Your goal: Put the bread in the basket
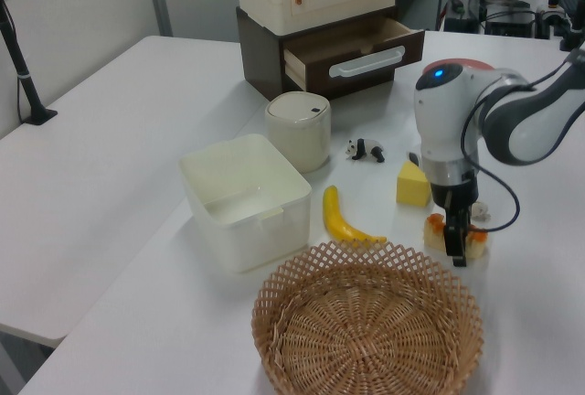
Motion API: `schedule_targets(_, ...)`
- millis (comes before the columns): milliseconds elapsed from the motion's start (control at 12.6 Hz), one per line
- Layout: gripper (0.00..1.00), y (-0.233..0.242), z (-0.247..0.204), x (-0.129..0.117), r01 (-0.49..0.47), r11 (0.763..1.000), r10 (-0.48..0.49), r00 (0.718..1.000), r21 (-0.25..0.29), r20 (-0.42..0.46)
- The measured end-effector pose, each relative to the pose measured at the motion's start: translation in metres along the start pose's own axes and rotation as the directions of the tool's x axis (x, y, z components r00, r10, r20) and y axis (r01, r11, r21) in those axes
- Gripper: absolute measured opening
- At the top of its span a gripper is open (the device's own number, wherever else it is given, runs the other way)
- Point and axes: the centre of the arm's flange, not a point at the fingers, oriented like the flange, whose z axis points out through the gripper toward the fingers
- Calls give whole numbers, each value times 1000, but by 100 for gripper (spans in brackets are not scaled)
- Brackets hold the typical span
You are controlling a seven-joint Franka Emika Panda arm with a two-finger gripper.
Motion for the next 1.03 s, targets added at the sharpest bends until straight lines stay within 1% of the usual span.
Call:
schedule_targets(80, 78, -1, -3, 1, -1, 1000, 1, 1000, 2, -6)
schedule_targets(159, 64, -1, -11, 1, -7, 1000, 7, 1000, 6, -21)
schedule_targets(239, 52, 0, -16, 0, -9, 1000, 9, 1000, 4, -22)
schedule_targets(318, 42, 2, -22, -2, -12, 1000, 12, 1000, 0, -15)
schedule_targets(398, 32, 9, -41, -3, -24, 1000, 24, 1000, -5, -9)
schedule_targets(557, 31, 14, -94, 6, -41, 999, 41, 998, 8, -47)
schedule_targets(716, 35, 5, -159, 18, -44, 998, 49, 992, 41, -119)
schedule_targets(875, 36, -17, -199, 24, -71, 994, 84, 981, 77, -173)
schedule_targets(1034, 37, -59, -219, 29, -76, 991, 98, 974, 112, -206)
